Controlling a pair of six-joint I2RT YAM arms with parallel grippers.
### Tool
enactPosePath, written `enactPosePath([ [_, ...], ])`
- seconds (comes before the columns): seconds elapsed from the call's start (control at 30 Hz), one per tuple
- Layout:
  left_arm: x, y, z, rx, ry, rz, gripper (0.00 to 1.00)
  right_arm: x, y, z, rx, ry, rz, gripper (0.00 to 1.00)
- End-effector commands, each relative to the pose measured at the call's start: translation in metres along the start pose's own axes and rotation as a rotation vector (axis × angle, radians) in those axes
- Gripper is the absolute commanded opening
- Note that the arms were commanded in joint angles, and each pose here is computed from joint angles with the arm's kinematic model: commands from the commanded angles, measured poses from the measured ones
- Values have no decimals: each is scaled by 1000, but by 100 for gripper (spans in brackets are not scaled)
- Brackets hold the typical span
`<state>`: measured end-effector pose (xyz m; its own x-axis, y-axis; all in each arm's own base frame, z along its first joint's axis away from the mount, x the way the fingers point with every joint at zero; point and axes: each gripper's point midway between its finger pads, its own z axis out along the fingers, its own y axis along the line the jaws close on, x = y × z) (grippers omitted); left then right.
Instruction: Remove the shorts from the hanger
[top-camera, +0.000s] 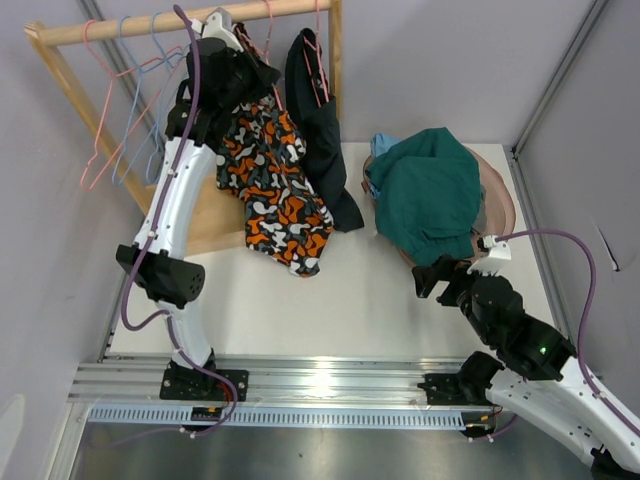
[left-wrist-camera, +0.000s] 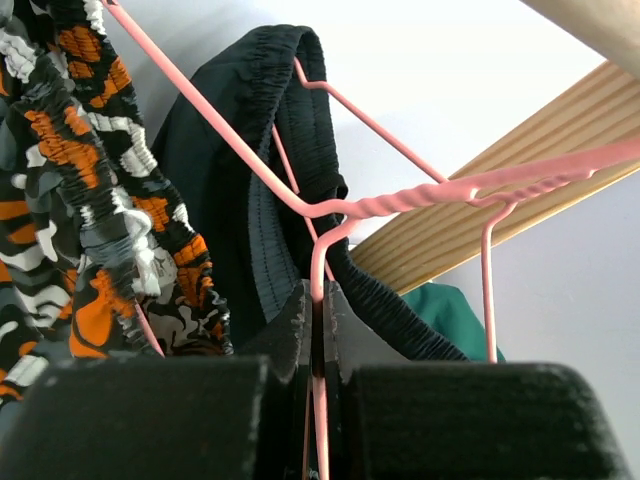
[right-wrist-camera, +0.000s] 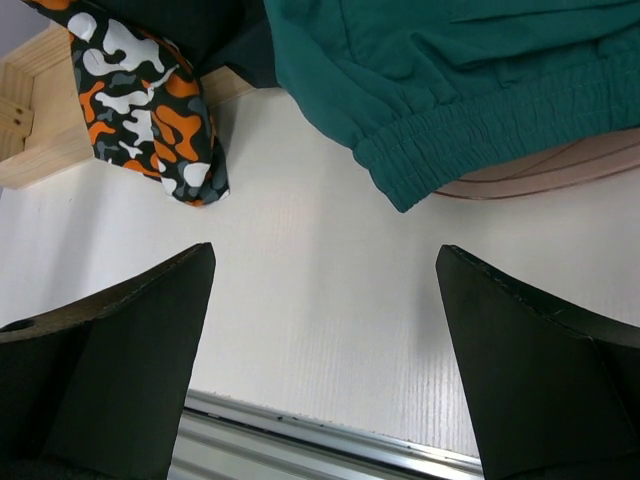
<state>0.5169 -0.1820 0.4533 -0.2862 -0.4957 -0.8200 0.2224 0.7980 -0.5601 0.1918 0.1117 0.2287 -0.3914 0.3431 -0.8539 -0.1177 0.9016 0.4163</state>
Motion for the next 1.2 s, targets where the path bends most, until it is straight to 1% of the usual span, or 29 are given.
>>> enactPosePath([
  [0.0, -39, -34, -47, 41, -98, 74, 0, -24, 27, -3, -102, -47, -13, 99],
  [0.07, -49, -38, -68, 31, -122, 86, 0, -31, 50, -5, -197, -42, -38, 99],
  [0.1, -53, -41, -77, 31, -131, 89, 0, -39, 78, -7, -309, -28, -65, 99],
  [0.17, -59, -45, -98, 31, -140, 97, 0, -45, 108, -8, -403, -6, -87, 99],
  [0.2, -62, -46, -106, 31, -147, 100, 0, -65, 129, -16, -461, -34, -80, 99],
  [0.23, -62, -46, -112, 25, -141, 103, 0, -61, 142, -6, -466, -7, -123, 100],
  [0.27, -68, -51, -126, 36, -157, 109, 0, -59, 164, -14, -523, 8, -151, 99],
  [0.3, -72, -54, -134, 42, -167, 110, 0, -67, 176, -14, -517, -17, -168, 99],
  [0.33, -71, -54, -138, 39, -162, 111, 0, -80, 198, -15, -530, -43, -211, 99],
  [0.4, -72, -57, -150, 45, -160, 107, 0, -83, 232, -28, -571, -64, -251, 99],
  [0.43, -71, -56, -153, 42, -156, 104, 0, -92, 255, -29, -586, -82, -274, 99],
  [0.5, -67, -57, -161, 52, -147, 91, 0, -91, 283, -37, -622, -86, -286, 100],
  [0.6, -67, -61, -172, 70, -154, 75, 0, -88, 321, -34, -659, -104, -297, 99],
  [0.63, -60, -59, -170, 70, -133, 74, 0, -84, 329, -32, -666, -102, -299, 99],
  [0.7, -62, -62, -179, 81, -141, 70, 0, -76, 347, -24, -675, -98, -290, 99],
  [0.77, -57, -60, -181, 79, -130, 69, 0, -71, 357, -18, -679, -96, -284, 99],
  [0.8, -55, -57, -181, 74, -126, 68, 0, -61, 364, -10, -674, -85, -288, 99],
  [1.0, -58, -64, -200, 98, -136, 63, 0, -37, 380, 17, -630, -86, -281, 99],
  [1.03, -58, -65, -203, 102, -135, 62, 0, -27, 381, 26, -614, -83, -288, 99],
  [1.1, -58, -68, -211, 113, -137, 54, 0, -20, 385, 37, -594, -96, -272, 99],
  [1.13, -59, -69, -214, 116, -139, 49, 0, -6, 384, 48, -569, -86, -296, 100],
  [1.17, -56, -67, -216, 112, -131, 44, 0, -6, 387, 53, -561, -104, -287, 94],
])
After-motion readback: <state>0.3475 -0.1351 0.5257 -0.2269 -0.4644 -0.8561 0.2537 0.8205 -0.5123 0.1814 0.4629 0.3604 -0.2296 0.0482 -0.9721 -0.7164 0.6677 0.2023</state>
